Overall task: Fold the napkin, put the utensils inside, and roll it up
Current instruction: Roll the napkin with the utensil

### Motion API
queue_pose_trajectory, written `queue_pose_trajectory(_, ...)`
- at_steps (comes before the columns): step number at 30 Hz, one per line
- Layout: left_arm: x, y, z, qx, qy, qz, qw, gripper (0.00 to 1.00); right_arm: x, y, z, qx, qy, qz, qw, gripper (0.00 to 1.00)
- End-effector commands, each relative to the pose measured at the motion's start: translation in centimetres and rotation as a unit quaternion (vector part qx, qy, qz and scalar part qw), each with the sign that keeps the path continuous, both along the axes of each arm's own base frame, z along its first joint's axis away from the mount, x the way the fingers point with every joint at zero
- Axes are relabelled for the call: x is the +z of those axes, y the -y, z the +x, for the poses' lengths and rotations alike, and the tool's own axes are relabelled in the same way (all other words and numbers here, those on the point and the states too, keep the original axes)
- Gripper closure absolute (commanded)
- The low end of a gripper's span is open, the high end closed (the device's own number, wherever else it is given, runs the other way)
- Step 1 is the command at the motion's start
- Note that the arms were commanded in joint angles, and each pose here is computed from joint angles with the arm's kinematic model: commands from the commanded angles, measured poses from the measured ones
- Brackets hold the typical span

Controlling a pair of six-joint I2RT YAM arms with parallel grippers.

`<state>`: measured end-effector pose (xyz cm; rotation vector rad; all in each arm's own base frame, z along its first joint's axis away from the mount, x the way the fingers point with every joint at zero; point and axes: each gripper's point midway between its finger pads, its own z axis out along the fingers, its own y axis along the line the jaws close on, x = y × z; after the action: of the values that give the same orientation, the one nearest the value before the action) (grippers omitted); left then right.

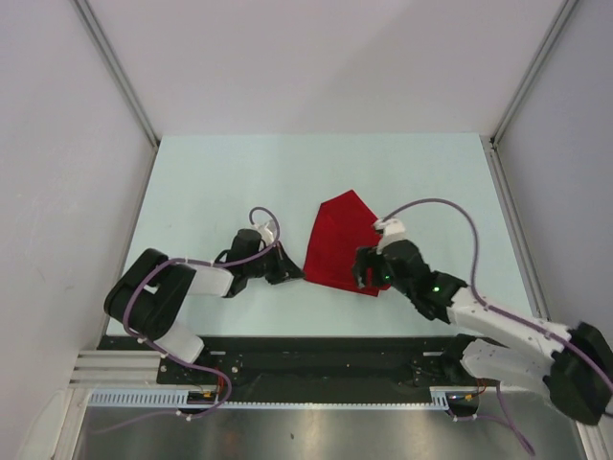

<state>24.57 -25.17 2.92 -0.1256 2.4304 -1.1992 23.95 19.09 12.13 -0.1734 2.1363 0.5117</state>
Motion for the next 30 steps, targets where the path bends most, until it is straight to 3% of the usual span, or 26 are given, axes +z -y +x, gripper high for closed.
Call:
queue_pose_trajectory(1, 2.2, 0.2, 0.5, -0.015, 0.008, -0.031, 0.999, 1.00, 0.9, -4.5, 1.0, 0.071, 0.100, -0.113, 0.986, 0.21)
queue_pose_trajectory(6, 2.6, 0.3, 0.7, -0.017, 0.006, -0.037, 0.999, 1.00, 0.3, -10.6, 0.3, 0.115, 0.153, -0.164, 0.968, 0.18)
queue_pose_trajectory(13, 2.9, 0.4, 0.5, -0.020, -0.003, -0.053, 0.998, 1.00, -2.7, -15.3, -0.4, 0.162, 0.187, -0.226, 0.942, 0.18)
queue_pose_trajectory(19, 3.2, 0.2, 0.5, -0.016, -0.004, -0.058, 0.998, 1.00, -5.3, -16.0, -0.7, 0.162, 0.200, -0.277, 0.926, 0.19)
queue_pose_trajectory(30, 3.4, -0.5, 0.9, -0.008, -0.004, -0.058, 0.998, 1.00, -8.4, -11.8, 0.8, 0.071, 0.184, -0.386, 0.901, 0.26)
